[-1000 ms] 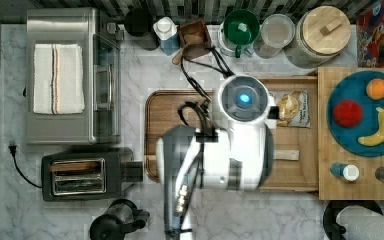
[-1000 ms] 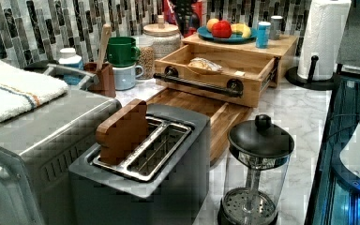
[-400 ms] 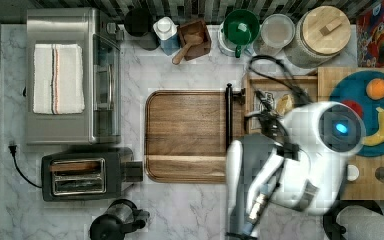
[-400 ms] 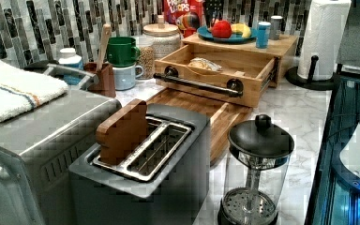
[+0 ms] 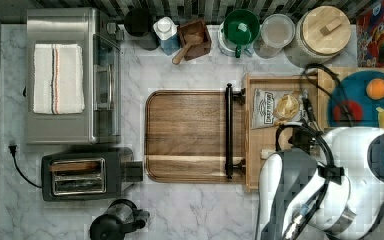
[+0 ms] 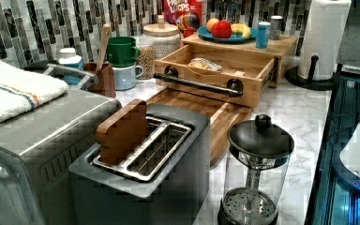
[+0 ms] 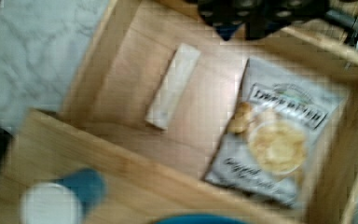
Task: Pick up the butter.
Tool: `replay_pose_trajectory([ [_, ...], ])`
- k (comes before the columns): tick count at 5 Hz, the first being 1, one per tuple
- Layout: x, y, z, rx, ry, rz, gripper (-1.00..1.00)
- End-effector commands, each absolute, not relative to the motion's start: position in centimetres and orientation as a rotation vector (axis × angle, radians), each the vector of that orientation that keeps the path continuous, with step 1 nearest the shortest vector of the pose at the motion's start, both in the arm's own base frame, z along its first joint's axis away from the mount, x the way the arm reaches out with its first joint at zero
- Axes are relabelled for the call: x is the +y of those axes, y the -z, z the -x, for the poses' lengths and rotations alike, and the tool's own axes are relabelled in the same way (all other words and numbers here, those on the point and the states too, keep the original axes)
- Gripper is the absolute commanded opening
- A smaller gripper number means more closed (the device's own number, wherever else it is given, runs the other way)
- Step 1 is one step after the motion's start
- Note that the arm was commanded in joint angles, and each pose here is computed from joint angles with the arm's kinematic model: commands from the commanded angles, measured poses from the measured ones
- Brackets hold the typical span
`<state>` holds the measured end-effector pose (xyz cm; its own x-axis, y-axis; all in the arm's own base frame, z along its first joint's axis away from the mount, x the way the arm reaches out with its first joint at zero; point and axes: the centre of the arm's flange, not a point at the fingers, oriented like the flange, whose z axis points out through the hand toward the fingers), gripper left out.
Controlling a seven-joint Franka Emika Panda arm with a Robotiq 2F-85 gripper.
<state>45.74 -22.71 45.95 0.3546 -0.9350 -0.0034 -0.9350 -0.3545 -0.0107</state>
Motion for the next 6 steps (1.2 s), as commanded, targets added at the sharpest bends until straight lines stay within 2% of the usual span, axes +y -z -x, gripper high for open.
replay_pose_trajectory([
  [1, -21.6, -44.7, -47.9, 2.035, -0.080, 2.434, 1.00],
  [2, -22.8, -42.8, -47.1, 2.102, -0.081, 2.410, 1.00],
  [3, -24.0, -40.8, -45.4, 2.130, -0.054, 2.371, 1.00],
  [4, -24.0, -39.0, -44.7, 2.163, -0.006, 2.350, 1.00],
  [5, -24.2, -36.7, -44.3, 2.164, 0.069, 2.319, 1.00],
  [6, -24.3, -34.9, -43.9, 2.167, 0.092, 2.285, 1.00],
])
